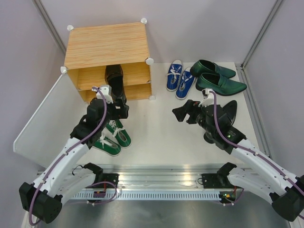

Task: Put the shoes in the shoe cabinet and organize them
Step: Adjust the shoe in the shoe cabinet.

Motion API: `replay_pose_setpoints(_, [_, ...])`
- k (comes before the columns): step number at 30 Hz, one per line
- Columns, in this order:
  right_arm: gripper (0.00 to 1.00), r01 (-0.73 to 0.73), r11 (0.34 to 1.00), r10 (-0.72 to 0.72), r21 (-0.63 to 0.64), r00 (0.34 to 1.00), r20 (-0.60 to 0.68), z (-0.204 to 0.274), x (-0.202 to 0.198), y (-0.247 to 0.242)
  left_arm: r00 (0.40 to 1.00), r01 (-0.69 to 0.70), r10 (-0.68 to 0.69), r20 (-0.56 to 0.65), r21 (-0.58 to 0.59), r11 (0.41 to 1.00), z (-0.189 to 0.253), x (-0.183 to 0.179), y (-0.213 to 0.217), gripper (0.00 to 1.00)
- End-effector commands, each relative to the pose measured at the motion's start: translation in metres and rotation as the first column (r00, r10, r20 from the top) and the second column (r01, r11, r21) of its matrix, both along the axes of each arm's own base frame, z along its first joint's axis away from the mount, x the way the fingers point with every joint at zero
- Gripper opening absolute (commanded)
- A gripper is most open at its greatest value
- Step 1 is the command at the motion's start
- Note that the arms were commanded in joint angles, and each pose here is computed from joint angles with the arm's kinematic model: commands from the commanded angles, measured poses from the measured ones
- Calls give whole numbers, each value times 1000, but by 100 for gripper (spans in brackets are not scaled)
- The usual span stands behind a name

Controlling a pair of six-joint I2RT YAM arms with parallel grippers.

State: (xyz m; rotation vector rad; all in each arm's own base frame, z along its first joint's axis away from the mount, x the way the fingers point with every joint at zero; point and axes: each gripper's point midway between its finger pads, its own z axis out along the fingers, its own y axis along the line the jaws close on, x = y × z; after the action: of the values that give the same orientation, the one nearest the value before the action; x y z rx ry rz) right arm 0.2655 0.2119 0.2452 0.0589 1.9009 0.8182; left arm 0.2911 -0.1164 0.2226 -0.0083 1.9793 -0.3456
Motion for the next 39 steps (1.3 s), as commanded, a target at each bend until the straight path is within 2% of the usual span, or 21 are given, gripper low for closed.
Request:
replay_pose_setpoints(1, [88,18,1000,-17,-23,999,46,5,3,-7,995,-64,64,76,5,998,7,21,-2,100])
replay_pose_setpoints(5, [90,38,997,-36,-61,998,42,-3,5,-13,983,-171,162,88,111,979,-9,33,7,100])
replay_pose_setpoints(9, [93,56,995,-51,-82,997,61,-2,6,-19,971,-234,224,82,147,961,-21,40,12,100])
replay_pose_setpoints(16, [98,57,991,-51,-119,997,49,-12,10,-20,956,-285,267,123,160,945,-33,58,13,100])
replay_pose_setpoints(24, [98,55,990,-50,-132,998,42,-17,11,-22,943,-304,281,177,122,945,-41,81,3,100])
replay_pose_setpoints(35, [98,46,989,-42,-141,999,29,-21,14,-18,916,-383,346,202,188,905,-53,98,11,99])
replay_pose_setpoints(39, [98,47,989,-43,-143,999,27,-23,14,-18,914,-385,344,214,198,901,-51,100,13,94])
